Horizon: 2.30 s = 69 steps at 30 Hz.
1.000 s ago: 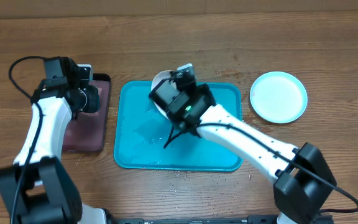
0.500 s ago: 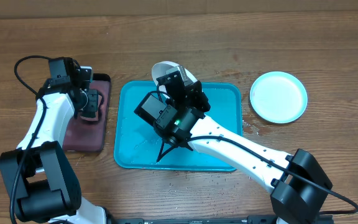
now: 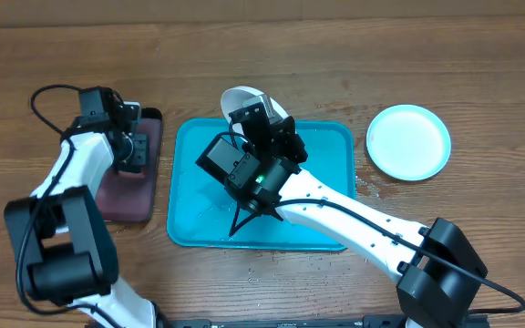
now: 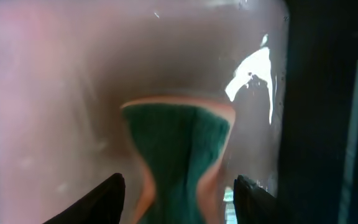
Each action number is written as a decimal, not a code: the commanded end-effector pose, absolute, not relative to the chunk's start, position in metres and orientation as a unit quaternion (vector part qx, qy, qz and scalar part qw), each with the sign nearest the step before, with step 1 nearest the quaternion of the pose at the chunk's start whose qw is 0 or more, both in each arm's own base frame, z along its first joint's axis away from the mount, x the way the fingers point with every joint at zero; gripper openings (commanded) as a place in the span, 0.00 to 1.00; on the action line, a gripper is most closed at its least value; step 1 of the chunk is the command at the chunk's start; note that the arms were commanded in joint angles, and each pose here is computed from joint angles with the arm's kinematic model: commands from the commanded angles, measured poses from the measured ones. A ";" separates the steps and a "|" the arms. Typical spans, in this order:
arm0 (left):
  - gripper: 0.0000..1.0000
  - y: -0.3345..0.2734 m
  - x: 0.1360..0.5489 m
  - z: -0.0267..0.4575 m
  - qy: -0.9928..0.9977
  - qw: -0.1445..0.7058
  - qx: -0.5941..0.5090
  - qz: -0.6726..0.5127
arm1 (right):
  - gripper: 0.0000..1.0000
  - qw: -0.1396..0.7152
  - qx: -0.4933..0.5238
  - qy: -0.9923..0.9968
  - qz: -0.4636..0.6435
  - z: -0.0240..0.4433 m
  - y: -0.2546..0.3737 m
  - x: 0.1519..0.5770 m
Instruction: Clean dirty plates on tray and stack at the side
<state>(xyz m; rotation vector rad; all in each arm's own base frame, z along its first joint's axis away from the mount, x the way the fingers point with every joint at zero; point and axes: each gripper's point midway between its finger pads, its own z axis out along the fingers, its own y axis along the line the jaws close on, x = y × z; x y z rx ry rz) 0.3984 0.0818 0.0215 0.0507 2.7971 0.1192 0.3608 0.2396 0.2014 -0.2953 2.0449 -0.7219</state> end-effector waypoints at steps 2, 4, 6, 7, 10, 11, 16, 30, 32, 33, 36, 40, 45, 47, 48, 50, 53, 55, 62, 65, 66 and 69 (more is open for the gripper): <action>0.59 0.076 0.409 0.009 0.983 0.180 0.022 0.015 | 0.04 0.478 -0.103 0.828 -0.276 0.221 0.242 0.361; 0.61 0.077 0.414 0.010 0.981 0.190 0.022 0.019 | 0.04 0.475 -0.105 0.831 -0.270 0.219 0.243 0.361; 0.45 0.077 0.416 0.011 0.980 0.195 0.022 0.020 | 0.04 0.474 -0.106 0.832 -0.268 0.219 0.244 0.361; 0.20 0.077 0.416 0.011 0.981 0.194 0.022 0.019 | 0.04 0.475 -0.105 0.832 -0.268 0.219 0.244 0.361; 0.04 0.077 0.414 0.010 0.981 0.190 0.022 0.018 | 0.04 0.475 -0.105 0.832 -0.267 0.219 0.244 0.361; 0.04 0.077 0.413 0.010 0.982 0.187 0.022 0.018 | 0.04 0.475 -0.105 0.832 -0.267 0.219 0.244 0.361; 0.04 0.082 0.411 0.018 0.982 0.184 0.019 0.033 | 0.04 0.475 -0.105 0.832 -0.268 0.219 0.244 0.361; 0.50 0.074 0.379 0.024 0.992 0.122 0.019 0.016 | 0.04 0.474 -0.105 0.832 -0.268 0.219 0.244 0.361; 0.29 0.074 0.375 0.023 0.993 0.114 0.019 0.016 | 0.04 0.473 -0.107 0.832 -0.270 0.218 0.244 0.360; 0.25 0.074 0.374 0.023 0.994 0.111 0.019 0.016 | 0.04 0.473 -0.107 0.832 -0.270 0.218 0.243 0.360; 0.09 0.073 0.371 0.022 0.994 0.105 0.019 0.014 | 0.04 0.473 -0.107 0.832 -0.270 0.218 0.244 0.360; 0.04 0.074 0.370 0.023 0.994 0.103 0.015 0.015 | 0.04 0.473 -0.107 0.832 -0.270 0.218 0.243 0.360; 0.04 0.080 0.374 0.038 0.994 0.108 -0.006 0.030 | 0.04 0.472 -0.107 0.832 -0.271 0.218 0.243 0.360; 0.05 0.081 0.379 0.051 0.992 0.118 -0.005 0.032 | 0.04 0.473 -0.104 0.833 -0.269 0.218 0.243 0.360; 0.24 0.081 0.380 0.058 0.992 0.123 -0.006 0.032 | 0.04 0.474 -0.102 0.833 -0.268 0.218 0.243 0.360; 0.69 0.080 0.383 0.069 0.991 0.133 -0.006 0.031 | 0.04 0.475 -0.101 0.833 -0.267 0.219 0.243 0.361; 0.86 0.078 0.382 0.079 0.989 0.143 -0.004 0.025 | 0.04 0.486 -0.093 0.823 -0.280 0.225 0.240 0.362; 1.00 0.073 0.382 0.081 0.989 0.145 -0.004 0.012 | 0.04 0.500 -0.081 0.807 -0.304 0.234 0.233 0.363; 1.00 0.051 0.373 0.080 0.989 0.129 -0.042 -0.055 | 0.04 0.472 -0.028 0.853 -0.218 0.219 0.227 0.368; 1.00 0.049 0.370 0.079 0.990 0.122 -0.046 -0.060 | 0.04 0.419 0.031 0.896 -0.143 0.196 0.215 0.376; 1.00 0.048 0.369 0.078 0.990 0.119 -0.046 -0.061 | 0.04 0.401 0.050 0.906 -0.124 0.191 0.208 0.379; 1.00 0.047 0.365 0.077 0.991 0.112 -0.048 -0.063 | 0.04 0.338 0.124 0.931 -0.060 0.178 0.179 0.389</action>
